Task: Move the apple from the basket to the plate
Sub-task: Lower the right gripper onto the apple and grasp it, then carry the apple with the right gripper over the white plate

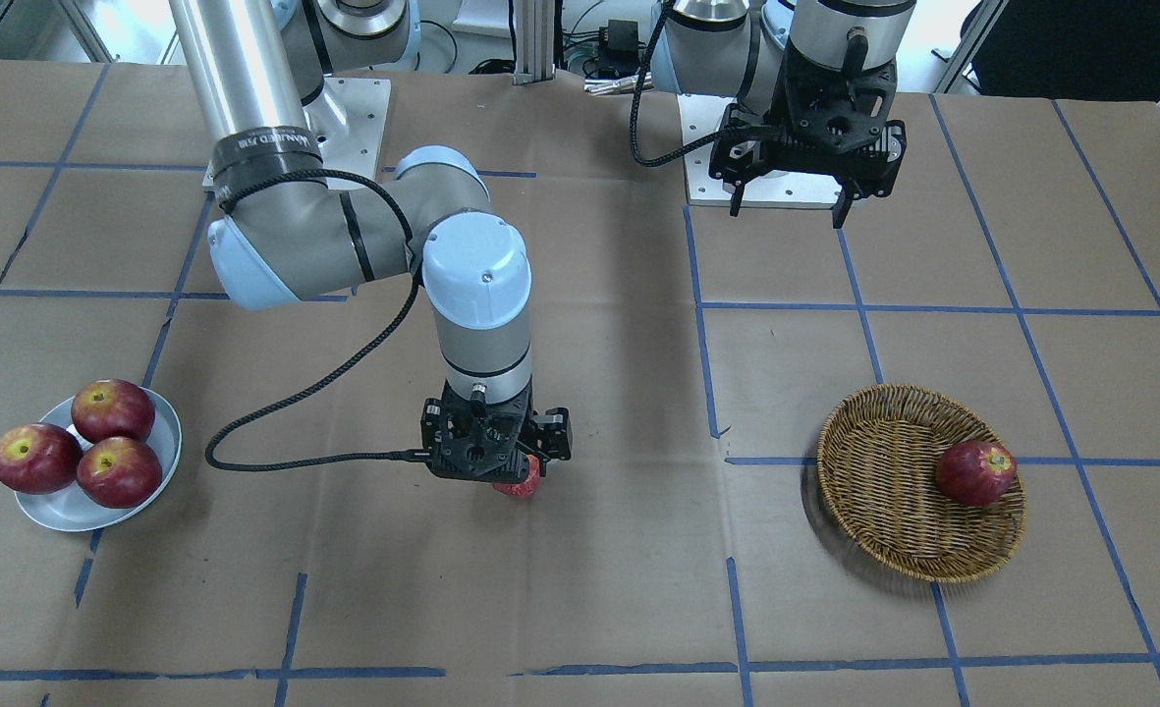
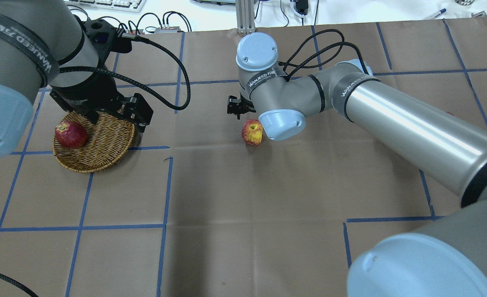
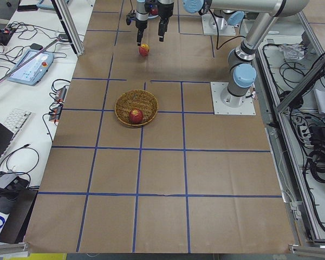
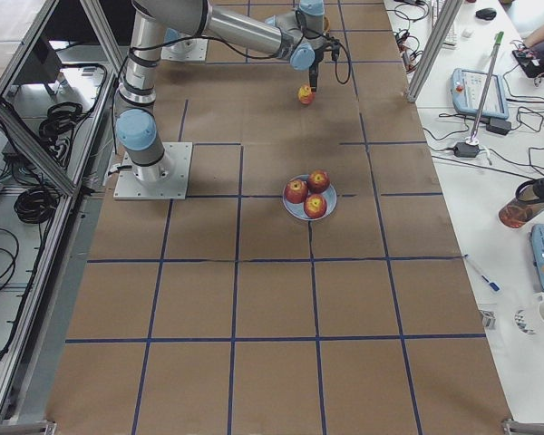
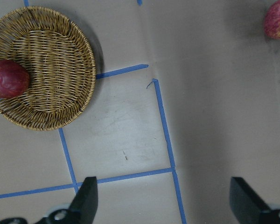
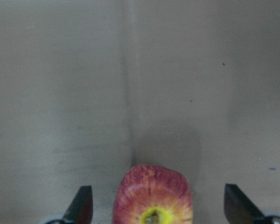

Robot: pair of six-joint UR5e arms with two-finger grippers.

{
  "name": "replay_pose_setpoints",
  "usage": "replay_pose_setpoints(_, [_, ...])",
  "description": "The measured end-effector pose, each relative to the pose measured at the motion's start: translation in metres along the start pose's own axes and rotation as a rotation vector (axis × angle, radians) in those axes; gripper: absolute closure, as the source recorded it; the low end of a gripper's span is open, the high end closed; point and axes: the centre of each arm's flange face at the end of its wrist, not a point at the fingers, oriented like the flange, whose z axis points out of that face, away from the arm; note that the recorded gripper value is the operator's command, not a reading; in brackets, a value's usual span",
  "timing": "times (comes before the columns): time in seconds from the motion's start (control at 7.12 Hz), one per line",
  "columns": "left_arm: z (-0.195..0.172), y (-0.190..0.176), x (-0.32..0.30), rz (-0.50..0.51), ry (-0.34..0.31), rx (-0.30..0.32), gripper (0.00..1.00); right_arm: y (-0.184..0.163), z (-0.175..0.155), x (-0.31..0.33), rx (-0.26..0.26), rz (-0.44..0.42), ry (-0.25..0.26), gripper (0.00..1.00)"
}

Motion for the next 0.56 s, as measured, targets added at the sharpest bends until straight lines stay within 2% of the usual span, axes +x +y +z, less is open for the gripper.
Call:
replay_pose_setpoints(0.14, [0.0, 0.0, -0.001, -0.029, 0.009, -0.003, 0.01, 0.005, 0.019, -0.006, 0.0, -0.012, 0.011, 0.0])
replay_pose_setpoints(0.42, [0.001, 0.002, -0.003, -0.066, 0.043, -0.004, 0.01, 0.016, 0.044, -0.003, -0.025, -0.023, 0.039, 0.25])
replay_pose_setpoints(0.56, [0.0, 0.004, -0.004, -0.072, 0.049, -0.003, 0.01, 0.019, 0.046, -0.001, -0.027, -0.025, 0.041, 0.38])
